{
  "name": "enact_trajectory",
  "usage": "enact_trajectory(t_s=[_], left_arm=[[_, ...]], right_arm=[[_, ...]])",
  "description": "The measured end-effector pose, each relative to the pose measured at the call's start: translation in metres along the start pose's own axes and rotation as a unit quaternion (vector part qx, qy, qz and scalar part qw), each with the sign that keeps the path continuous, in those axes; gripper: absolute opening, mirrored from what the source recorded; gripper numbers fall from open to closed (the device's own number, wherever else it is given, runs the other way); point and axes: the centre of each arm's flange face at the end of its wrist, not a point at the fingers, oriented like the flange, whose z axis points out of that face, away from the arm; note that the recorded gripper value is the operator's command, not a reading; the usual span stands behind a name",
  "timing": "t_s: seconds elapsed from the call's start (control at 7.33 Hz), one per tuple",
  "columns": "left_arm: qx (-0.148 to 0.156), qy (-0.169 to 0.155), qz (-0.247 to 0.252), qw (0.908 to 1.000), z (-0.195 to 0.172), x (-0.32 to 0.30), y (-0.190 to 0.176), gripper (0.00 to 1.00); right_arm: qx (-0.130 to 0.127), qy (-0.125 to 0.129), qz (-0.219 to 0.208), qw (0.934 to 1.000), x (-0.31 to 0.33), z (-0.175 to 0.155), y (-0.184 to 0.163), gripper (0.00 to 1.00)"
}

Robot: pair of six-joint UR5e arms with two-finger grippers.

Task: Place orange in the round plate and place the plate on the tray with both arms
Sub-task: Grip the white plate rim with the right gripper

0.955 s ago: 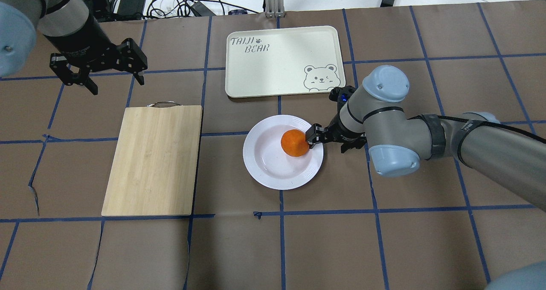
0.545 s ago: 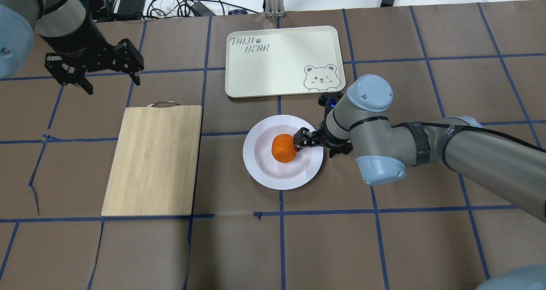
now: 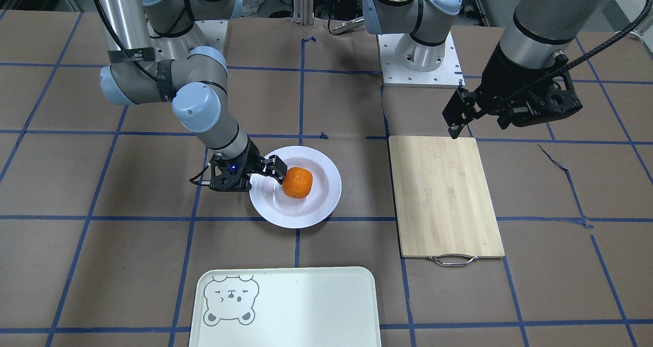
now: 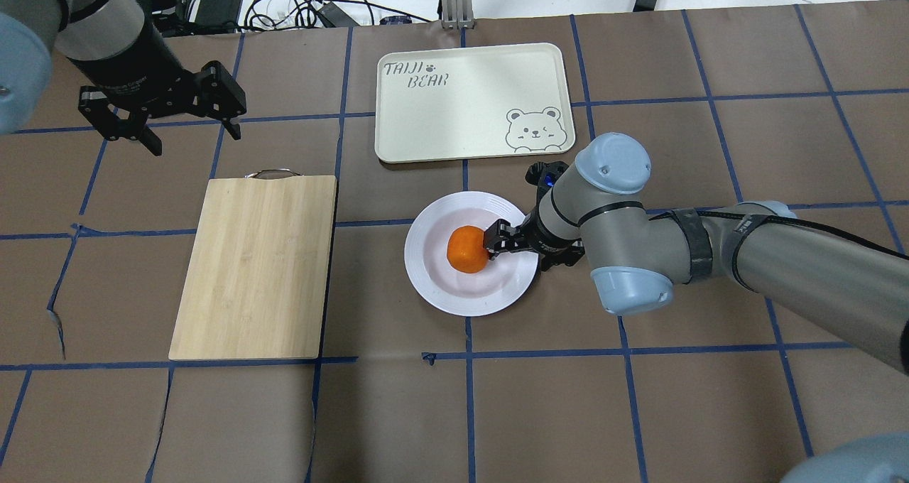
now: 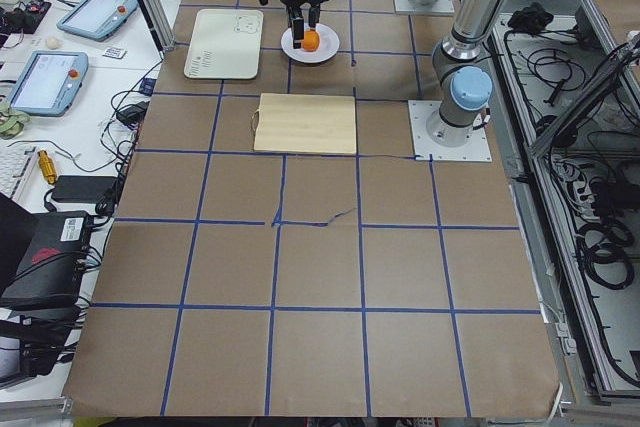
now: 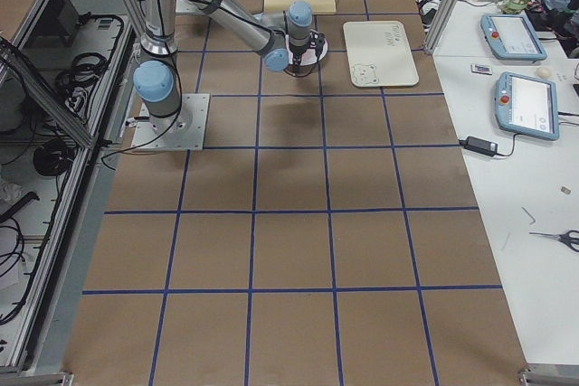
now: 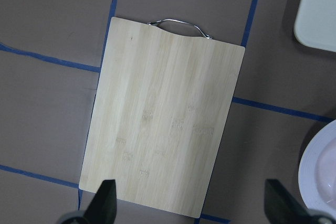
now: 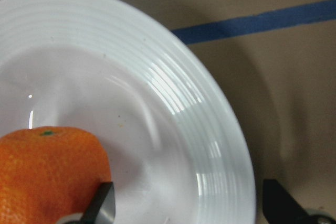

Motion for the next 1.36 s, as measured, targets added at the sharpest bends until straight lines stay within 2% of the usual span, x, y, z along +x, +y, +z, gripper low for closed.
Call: enact_trajectory(t_s=[0.41,0.68,0.95,1.36], left_arm=[[0.003,0.006,0.003,1.0000,-0.005,0.001,0.006,1.00],[0.003,0.007,0.003,1.0000,-0.006,0.001,0.007,1.00],[0.004,0.006,0.004,1.0000,-0.007,0.000,0.008,1.00],[0.003,0.003,0.004,1.0000,-0.006,0.000,0.009,1.00]], right_arm=[[0.001,-0.030,0.011,0.9995,0.005,-0.002,-0.003,1.00],[0.001,-0.063,0.013,0.9979,0.009,0.002,0.002,1.00],[0.010,-0.081,0.016,0.9966,0.013,0.003,0.004,0.99],[0.016,-0.085,0.036,0.9956,0.031,0.002,0.000,0.80]])
